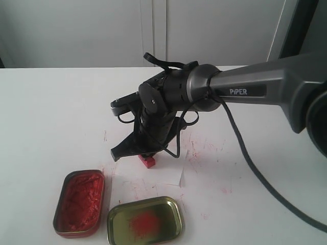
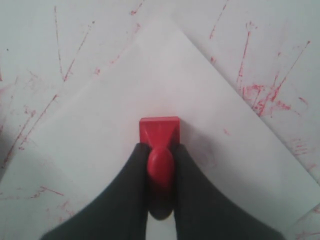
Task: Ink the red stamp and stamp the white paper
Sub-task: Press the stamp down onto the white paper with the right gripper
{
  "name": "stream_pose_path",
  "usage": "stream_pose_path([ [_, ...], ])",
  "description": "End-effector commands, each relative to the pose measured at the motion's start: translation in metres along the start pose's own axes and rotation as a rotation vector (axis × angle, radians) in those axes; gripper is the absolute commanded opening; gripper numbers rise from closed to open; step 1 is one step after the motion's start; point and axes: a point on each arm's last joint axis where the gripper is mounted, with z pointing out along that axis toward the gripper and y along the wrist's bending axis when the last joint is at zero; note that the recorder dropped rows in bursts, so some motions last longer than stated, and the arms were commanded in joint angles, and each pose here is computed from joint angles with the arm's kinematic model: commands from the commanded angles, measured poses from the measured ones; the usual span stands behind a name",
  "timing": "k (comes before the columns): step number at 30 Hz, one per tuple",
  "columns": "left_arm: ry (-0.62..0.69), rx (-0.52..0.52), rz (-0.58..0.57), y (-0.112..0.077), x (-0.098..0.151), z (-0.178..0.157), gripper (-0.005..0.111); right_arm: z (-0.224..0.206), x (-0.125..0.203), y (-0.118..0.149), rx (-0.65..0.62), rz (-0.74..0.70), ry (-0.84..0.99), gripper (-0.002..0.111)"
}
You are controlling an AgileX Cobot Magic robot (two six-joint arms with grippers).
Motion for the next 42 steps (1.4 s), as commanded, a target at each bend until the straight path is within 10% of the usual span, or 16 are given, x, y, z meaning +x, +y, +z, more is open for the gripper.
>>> stream_pose_path([
  [1, 0.000, -0.001, -0.003, 0.000, 0.001, 0.000, 0.000, 0.054, 0.041, -0.004, 0.029, 0.002, 0.272, 0.000],
  [42, 0.000, -0.001, -0.003, 0.000, 0.001, 0.000, 0.000, -0.011, 0.014, 0.039, -0.044, -0.155, -0.011, 0.000],
])
